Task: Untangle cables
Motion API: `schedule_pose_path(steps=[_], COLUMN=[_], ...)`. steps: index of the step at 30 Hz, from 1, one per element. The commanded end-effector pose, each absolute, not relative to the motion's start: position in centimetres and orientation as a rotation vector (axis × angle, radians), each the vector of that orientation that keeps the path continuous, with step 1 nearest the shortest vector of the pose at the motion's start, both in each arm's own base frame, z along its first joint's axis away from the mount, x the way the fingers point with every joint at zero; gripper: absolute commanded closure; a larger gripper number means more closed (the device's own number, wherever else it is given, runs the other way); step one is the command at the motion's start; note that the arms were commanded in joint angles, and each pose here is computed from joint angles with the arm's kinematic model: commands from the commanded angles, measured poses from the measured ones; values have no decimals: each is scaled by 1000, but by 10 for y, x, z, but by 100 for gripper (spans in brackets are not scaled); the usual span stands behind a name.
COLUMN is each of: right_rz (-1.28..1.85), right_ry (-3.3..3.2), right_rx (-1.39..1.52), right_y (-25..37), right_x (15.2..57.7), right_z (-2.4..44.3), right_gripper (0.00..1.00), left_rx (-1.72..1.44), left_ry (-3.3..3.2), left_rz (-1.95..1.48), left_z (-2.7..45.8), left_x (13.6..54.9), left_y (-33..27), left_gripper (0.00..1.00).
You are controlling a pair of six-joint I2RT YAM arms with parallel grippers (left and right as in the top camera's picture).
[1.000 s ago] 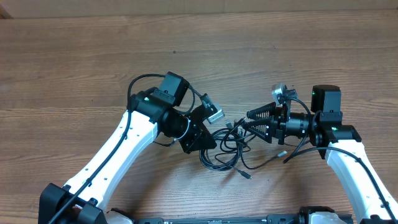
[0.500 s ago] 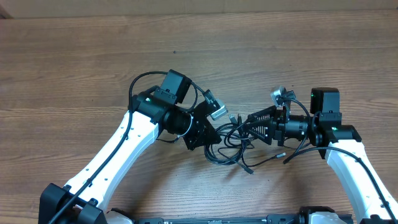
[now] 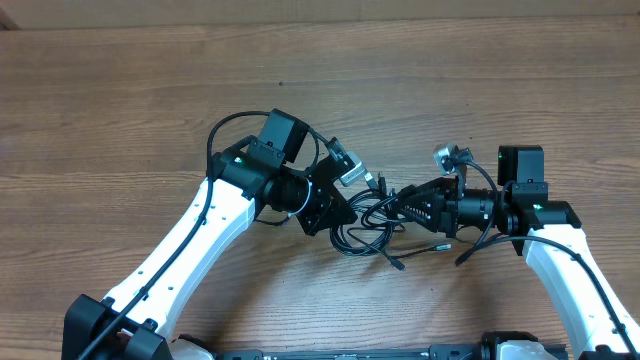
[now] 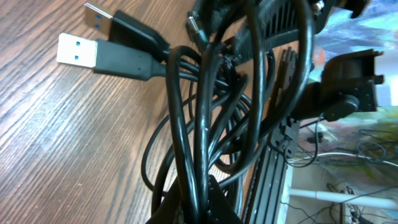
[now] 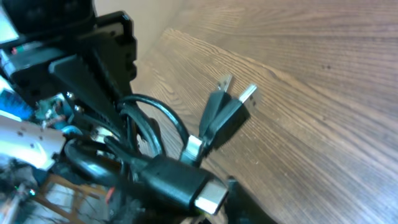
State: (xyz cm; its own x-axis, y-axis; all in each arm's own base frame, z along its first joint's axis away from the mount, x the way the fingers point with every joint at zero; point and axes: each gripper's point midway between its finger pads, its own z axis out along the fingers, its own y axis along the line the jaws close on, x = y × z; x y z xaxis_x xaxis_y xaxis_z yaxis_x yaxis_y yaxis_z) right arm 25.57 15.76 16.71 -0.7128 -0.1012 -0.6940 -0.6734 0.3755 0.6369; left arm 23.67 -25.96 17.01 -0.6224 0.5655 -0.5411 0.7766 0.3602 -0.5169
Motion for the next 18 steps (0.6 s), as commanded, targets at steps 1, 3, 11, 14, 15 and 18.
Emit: schedule_pose_path(steps=[1, 3, 11, 14, 15, 18], right_rz=[1294, 1294, 1293, 1292, 1291, 1291], right_ry=[2106, 2105, 2104, 2102, 2101, 2101], right_rx=[-665, -666, -666, -668, -668, -668], right_y=[156, 156, 156, 156, 156, 156], right_x=[260, 260, 260, 260, 260, 260], right_z=[164, 164, 164, 164, 164, 164], right_gripper=[80, 83, 95, 96, 96, 96], left_rx=[1183, 1182, 1174, 1163, 1154, 1153], left_ry=[2345, 2349, 2355, 2362, 2369, 2366], left_rz=[-1106, -1093, -1078, -1087, -1092, -1105], left_z=[175, 174, 173, 174, 174, 175], left_x=[239, 240, 242, 242, 242, 241], left_y=[-261, -260, -259, -260, -260, -261], left_gripper=[96, 96, 96, 96, 96, 96])
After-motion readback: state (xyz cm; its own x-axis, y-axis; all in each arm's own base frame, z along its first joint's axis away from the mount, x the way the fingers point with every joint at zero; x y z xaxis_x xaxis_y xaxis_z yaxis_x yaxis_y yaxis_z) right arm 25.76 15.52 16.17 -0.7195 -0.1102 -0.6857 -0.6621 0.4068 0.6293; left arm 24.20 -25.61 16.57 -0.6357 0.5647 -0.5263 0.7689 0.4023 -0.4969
